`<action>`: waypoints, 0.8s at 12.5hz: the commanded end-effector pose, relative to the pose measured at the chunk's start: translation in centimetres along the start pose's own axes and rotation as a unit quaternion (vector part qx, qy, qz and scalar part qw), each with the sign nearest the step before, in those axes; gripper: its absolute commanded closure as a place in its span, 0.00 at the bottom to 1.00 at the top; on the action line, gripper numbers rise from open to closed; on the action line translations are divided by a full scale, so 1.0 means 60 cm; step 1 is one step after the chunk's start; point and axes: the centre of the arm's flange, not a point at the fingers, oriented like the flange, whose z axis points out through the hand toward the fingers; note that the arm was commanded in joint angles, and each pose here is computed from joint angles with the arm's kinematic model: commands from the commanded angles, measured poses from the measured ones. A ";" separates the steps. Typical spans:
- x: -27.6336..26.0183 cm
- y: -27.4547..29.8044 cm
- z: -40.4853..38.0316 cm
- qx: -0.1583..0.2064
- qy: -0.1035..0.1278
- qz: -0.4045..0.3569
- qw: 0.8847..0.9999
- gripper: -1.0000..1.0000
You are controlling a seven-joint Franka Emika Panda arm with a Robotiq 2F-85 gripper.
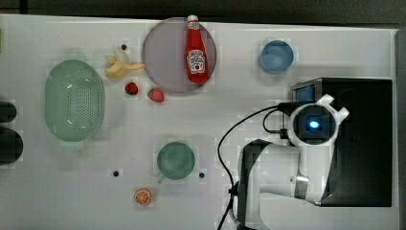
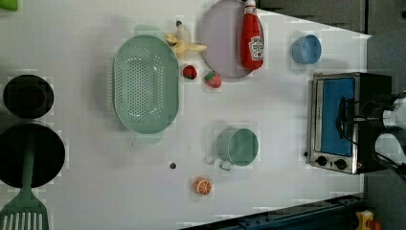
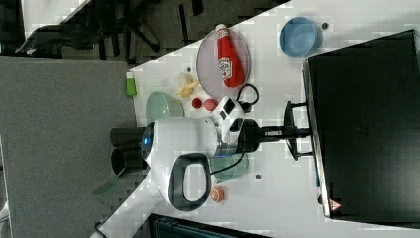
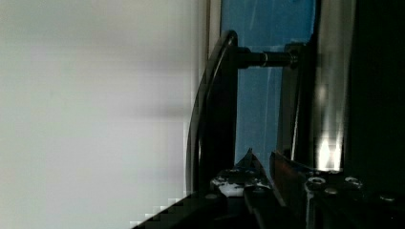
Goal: Flap open oven.
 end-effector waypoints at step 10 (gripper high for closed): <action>0.027 -0.340 0.105 -0.137 -0.016 0.017 0.990 0.82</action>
